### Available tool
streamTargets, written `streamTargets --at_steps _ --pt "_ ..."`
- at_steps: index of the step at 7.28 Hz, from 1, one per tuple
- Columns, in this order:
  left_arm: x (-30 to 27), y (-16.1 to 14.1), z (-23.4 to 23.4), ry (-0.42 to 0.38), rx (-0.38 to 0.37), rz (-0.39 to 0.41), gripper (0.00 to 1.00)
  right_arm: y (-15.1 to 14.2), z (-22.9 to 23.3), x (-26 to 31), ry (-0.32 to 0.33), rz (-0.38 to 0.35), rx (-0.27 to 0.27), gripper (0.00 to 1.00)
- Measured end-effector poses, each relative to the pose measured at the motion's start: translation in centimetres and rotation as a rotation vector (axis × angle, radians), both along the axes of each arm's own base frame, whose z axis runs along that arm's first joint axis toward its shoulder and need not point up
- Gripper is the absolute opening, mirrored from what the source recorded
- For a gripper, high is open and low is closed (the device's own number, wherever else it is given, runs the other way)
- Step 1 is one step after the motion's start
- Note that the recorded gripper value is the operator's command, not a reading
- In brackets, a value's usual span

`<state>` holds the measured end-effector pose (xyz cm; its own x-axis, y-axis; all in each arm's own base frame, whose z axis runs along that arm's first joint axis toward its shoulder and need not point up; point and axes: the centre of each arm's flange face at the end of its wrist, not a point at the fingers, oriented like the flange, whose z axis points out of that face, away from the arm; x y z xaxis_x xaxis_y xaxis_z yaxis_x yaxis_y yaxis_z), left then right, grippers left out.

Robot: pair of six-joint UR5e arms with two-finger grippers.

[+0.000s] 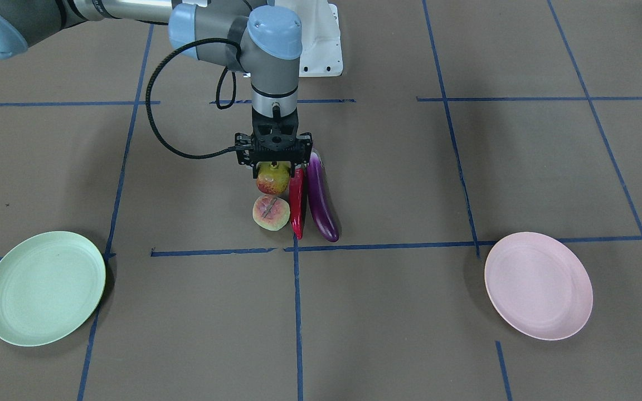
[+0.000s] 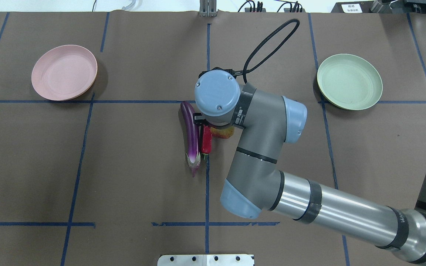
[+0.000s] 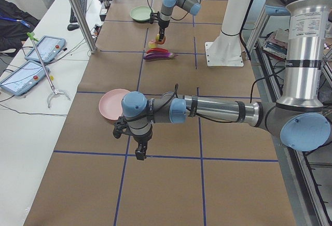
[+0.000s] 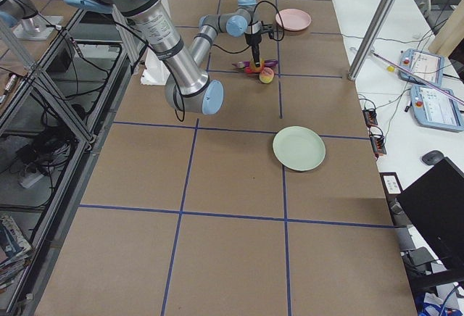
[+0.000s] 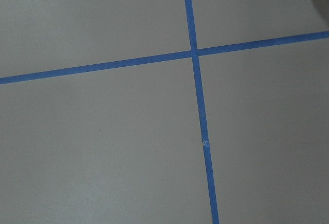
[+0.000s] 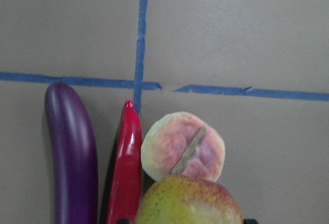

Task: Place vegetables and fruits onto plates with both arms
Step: 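Carry the apple with the right gripper onto the green plate and release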

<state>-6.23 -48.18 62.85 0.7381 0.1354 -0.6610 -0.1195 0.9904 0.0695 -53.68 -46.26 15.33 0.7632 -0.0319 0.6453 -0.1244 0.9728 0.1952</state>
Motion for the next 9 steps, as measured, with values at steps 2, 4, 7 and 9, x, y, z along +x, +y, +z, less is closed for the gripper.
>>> streamTargets --at_steps 2,4,7,9 --pt "0.0 0.0 -0.2 0.0 0.004 0.0 1.0 -7.2 1.9 9.0 -0.005 -0.061 0.016 0.02" --pt "0.1 0.0 -0.3 0.001 0.007 0.001 1.0 -13.6 9.2 19.9 0.014 -0.161 0.048 0.02" --pt "0.3 -0.1 -0.5 0.002 0.01 0.005 1.0 -16.3 26.1 30.3 -0.016 -0.253 0.103 0.23" --pt "0.3 -0.2 -0.5 0.002 0.011 0.006 1.0 -15.8 33.1 31.3 -0.018 -0.266 0.097 0.8"
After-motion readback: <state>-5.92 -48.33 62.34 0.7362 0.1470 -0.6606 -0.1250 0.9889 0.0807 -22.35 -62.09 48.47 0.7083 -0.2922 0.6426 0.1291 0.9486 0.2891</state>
